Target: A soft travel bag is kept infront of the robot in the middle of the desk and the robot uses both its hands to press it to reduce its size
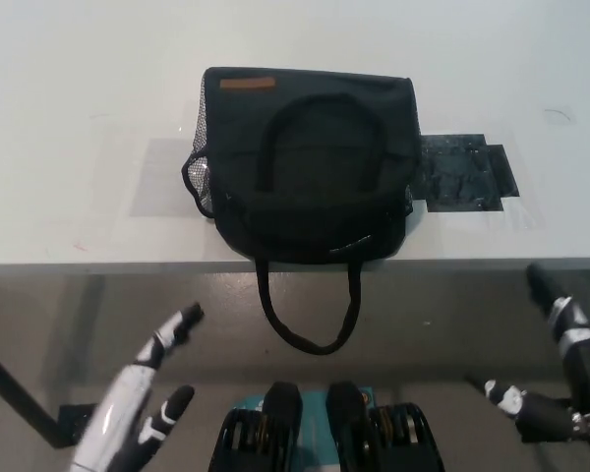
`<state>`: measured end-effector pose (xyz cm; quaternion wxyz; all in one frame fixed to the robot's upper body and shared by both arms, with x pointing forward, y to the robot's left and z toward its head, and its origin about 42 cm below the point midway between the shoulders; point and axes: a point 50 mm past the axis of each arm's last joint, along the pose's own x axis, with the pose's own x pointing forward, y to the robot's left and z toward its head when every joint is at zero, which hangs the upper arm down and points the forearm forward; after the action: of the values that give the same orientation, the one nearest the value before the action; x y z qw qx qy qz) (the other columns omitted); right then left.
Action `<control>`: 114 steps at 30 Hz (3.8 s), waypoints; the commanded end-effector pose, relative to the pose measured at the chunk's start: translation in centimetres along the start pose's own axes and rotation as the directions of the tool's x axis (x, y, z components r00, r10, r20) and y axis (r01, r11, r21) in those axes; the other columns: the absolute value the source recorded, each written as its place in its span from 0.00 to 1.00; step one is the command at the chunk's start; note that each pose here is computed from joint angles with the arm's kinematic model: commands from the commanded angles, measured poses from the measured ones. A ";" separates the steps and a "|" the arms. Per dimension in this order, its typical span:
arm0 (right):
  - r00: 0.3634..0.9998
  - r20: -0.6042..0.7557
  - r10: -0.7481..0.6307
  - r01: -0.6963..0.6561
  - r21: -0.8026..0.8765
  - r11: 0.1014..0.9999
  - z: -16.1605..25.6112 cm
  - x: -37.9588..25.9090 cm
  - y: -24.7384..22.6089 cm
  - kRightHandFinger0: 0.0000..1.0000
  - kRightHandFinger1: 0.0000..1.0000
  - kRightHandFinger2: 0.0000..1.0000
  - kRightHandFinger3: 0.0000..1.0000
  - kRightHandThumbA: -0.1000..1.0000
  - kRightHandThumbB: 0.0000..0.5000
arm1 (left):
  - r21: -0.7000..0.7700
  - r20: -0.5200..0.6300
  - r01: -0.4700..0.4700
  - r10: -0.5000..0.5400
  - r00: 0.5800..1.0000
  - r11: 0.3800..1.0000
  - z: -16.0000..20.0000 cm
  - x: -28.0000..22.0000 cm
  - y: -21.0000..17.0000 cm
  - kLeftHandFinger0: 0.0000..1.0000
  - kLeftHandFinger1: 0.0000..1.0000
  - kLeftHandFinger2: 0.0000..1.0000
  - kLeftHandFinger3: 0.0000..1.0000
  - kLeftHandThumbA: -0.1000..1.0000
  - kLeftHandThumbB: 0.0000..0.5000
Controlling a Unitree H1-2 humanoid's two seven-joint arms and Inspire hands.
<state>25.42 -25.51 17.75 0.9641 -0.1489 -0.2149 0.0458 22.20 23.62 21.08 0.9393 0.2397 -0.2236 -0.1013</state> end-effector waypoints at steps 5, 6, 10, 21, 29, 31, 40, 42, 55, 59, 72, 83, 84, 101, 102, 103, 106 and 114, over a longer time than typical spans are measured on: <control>0.955 0.294 -0.029 0.094 -0.210 0.973 9.2 7.3 -4.1 1.00 1.00 1.00 1.00 1.00 0.44 | 0.309 0.321 -0.180 0.076 0.944 0.934 8.3 5.2 7.6 1.00 1.00 1.00 1.00 1.00 0.54; 0.951 0.308 -0.019 0.089 -0.214 0.973 9.7 8.2 -4.4 1.00 1.00 1.00 1.00 1.00 0.44 | 0.329 0.336 -0.190 0.073 0.939 0.925 8.8 6.0 8.2 1.00 1.00 1.00 1.00 1.00 0.53; 0.949 0.316 -0.012 0.082 -0.208 0.975 12.1 12.1 -4.0 1.00 1.00 1.00 1.00 1.00 0.48 | 0.353 0.378 -0.208 0.064 0.924 0.912 10.7 9.9 9.9 1.00 1.00 1.00 1.00 1.00 0.55; 0.962 0.227 0.149 -0.079 -0.290 0.954 14.6 26.3 0.3 1.00 1.00 1.00 1.00 1.00 0.48 | 0.550 0.263 -0.152 0.002 0.965 0.821 10.8 24.6 11.7 1.00 1.00 1.00 1.00 1.00 0.48; 0.973 0.130 0.192 -0.134 -0.359 0.924 13.5 33.1 2.7 1.00 1.00 1.00 1.00 1.00 0.50 | 0.729 0.142 -0.075 -0.043 0.989 0.681 8.8 32.3 11.7 1.00 1.00 1.00 1.00 1.00 0.37; 0.975 0.110 0.195 -0.143 -0.365 0.920 13.2 34.6 3.3 1.00 1.00 1.00 1.00 1.00 0.48 | 0.760 0.097 -0.039 -0.054 0.994 0.648 8.2 34.1 11.5 1.00 1.00 1.00 1.00 1.00 0.34; 0.978 -0.008 0.209 -0.198 -0.348 0.916 10.8 37.7 4.3 1.00 1.00 1.00 1.00 1.00 0.48 | 0.867 0.002 0.055 -0.114 0.994 0.496 7.2 38.8 9.2 1.00 1.00 1.00 1.00 1.00 0.33; 0.979 -0.036 0.199 -0.199 -0.344 0.918 10.2 38.2 4.3 1.00 1.00 1.00 1.00 1.00 0.45 | 0.882 -0.007 0.064 -0.122 0.992 0.466 7.1 39.4 8.5 1.00 1.00 1.00 1.00 1.00 0.32; 0.974 -0.132 0.181 -0.217 -0.357 0.908 7.0 38.3 3.9 1.00 1.00 1.00 1.00 1.00 0.51 | 0.874 -0.109 0.163 -0.141 0.984 0.458 5.9 41.0 6.2 1.00 1.00 1.00 1.00 1.00 0.16; 0.973 -0.134 0.188 -0.225 -0.364 0.904 7.1 38.5 3.9 1.00 1.00 1.00 1.00 1.00 0.49 | 0.864 -0.129 0.177 -0.132 0.983 0.471 5.9 41.4 6.0 1.00 1.00 1.00 1.00 1.00 0.14; 0.969 -0.121 0.216 -0.246 -0.370 0.896 7.9 38.8 4.8 1.00 1.00 1.00 1.00 1.00 0.43 | 0.854 -0.203 0.242 -0.132 0.970 0.460 3.7 40.7 5.0 1.00 1.00 1.00 1.00 1.00 0.00; 0.967 -0.094 0.237 -0.255 -0.373 0.892 10.1 40.2 5.3 1.00 1.00 1.00 1.00 1.00 0.44 | 0.847 -0.244 0.269 -0.113 0.963 0.459 2.5 40.8 5.6 1.00 1.00 1.00 1.00 1.00 0.00; 0.967 -0.094 0.238 -0.256 -0.372 0.892 10.2 40.3 5.4 1.00 1.00 1.00 1.00 1.00 0.43 | 0.846 -0.246 0.269 -0.111 0.963 0.459 2.4 40.8 5.6 1.00 1.00 1.00 1.00 1.00 0.00; 0.928 -0.242 0.283 -0.349 -0.300 0.888 4.9 38.3 11.3 1.00 1.00 1.00 1.00 1.00 0.49 | 0.824 -0.357 0.385 -0.147 0.923 0.415 -1.4 39.6 1.5 1.00 1.00 1.00 1.00 1.00 0.06; 0.921 -0.265 0.287 -0.359 -0.285 0.889 4.1 37.8 11.6 1.00 1.00 1.00 1.00 1.00 0.49 | 0.816 -0.367 0.396 -0.152 0.918 0.421 -1.7 39.4 1.2 1.00 1.00 1.00 1.00 1.00 0.08; 0.920 -0.267 0.287 -0.360 -0.283 0.889 4.0 37.8 11.7 1.00 1.00 1.00 1.00 1.00 0.50 | 0.816 -0.368 0.397 -0.152 0.917 0.421 -1.8 39.4 1.1 1.00 1.00 1.00 1.00 1.00 0.08; 0.898 -0.351 0.266 -0.350 -0.201 0.915 1.1 36.1 11.9 1.00 1.00 1.00 1.00 1.00 0.62 | 0.817 -0.392 0.427 -0.170 0.904 0.388 -3.2 38.7 -0.3 1.00 1.00 1.00 1.00 1.00 0.05; 0.853 -0.459 0.248 -0.320 -0.085 0.944 -5.3 31.4 11.4 1.00 1.00 1.00 1.00 1.00 0.48 | 0.763 -0.450 0.503 -0.225 0.864 0.405 -8.7 34.1 -4.0 1.00 1.00 1.00 1.00 1.00 0.00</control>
<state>56.20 -10.06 24.14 0.9401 -0.3026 0.0221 0.1558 56.44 13.25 27.01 0.6652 0.7302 -0.0424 -0.1498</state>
